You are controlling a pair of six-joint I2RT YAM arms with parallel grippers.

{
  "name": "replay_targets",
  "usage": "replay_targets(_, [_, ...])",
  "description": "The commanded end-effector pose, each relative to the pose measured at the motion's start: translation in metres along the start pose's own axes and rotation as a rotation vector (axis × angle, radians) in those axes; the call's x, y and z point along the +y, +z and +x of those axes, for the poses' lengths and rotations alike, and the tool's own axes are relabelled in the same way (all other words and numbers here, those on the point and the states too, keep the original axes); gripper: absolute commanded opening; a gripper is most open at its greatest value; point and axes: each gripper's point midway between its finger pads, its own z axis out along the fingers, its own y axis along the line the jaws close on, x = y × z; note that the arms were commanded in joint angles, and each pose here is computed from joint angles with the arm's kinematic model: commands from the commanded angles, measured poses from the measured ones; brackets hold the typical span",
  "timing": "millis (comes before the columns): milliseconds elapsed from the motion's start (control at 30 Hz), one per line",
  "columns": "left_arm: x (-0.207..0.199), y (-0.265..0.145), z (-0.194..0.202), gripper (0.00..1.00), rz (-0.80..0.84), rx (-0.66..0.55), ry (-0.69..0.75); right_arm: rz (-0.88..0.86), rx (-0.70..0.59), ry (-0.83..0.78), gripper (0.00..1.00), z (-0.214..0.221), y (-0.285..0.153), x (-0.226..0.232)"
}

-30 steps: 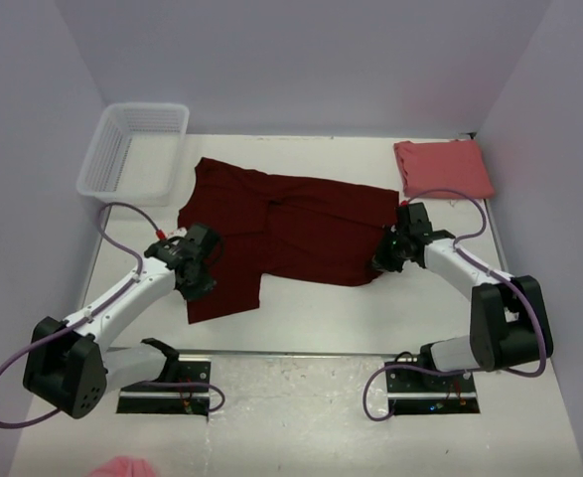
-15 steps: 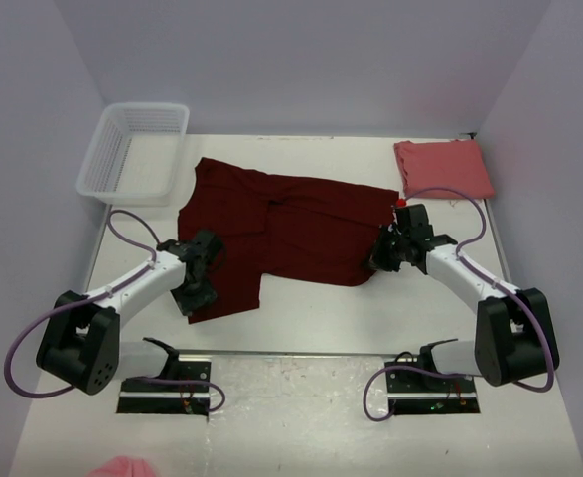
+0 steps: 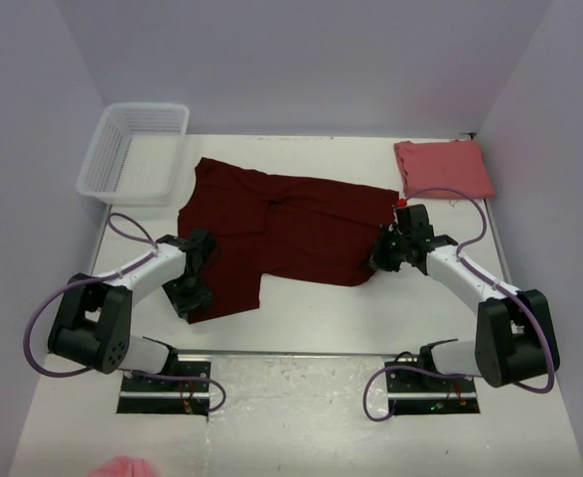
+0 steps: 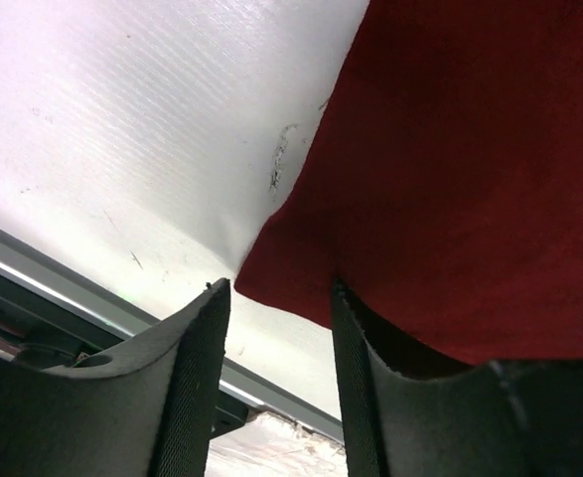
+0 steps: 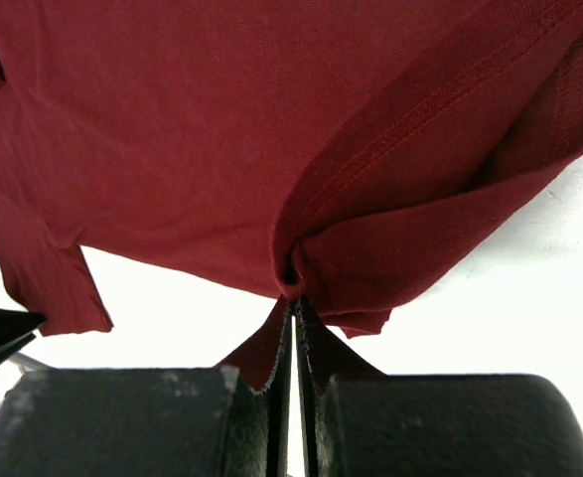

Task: Fold and stack the t-shirts
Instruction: Grap the side of the flattened tshirt closest away from the robot with both arms

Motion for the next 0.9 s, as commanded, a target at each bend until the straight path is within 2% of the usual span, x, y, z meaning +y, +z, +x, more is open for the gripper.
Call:
replay_targets(0, [0.000, -0.002, -0.003, 0.47, -0.002, 0.023, 0.023, -0.028, -0.043, -0.011, 0.00, -0.007, -0.006, 0.008])
replay_targets(133, [0.000, 0.000, -0.002, 0.49, -0.009, 0.036, 0.027, -0.026, -0.046, -0.006, 0.00, -0.008, -0.008, 0.008])
replay_targets(333, [-0.001, 0.005, -0.006, 0.43, -0.030, 0.061, 0.045, -0.026, -0.068, -0.002, 0.00, -0.011, -0.015, 0.010])
replay_targets(600, [-0.006, 0.011, -0.009, 0.41, 0.006, 0.099, 0.073, -0.039, -0.089, 0.023, 0.00, -0.016, -0.027, 0.009])
replay_targets(867, [-0.017, 0.032, 0.001, 0.31, 0.048, 0.169, 0.088, -0.039, -0.109, 0.037, 0.00, -0.021, -0.036, 0.008])
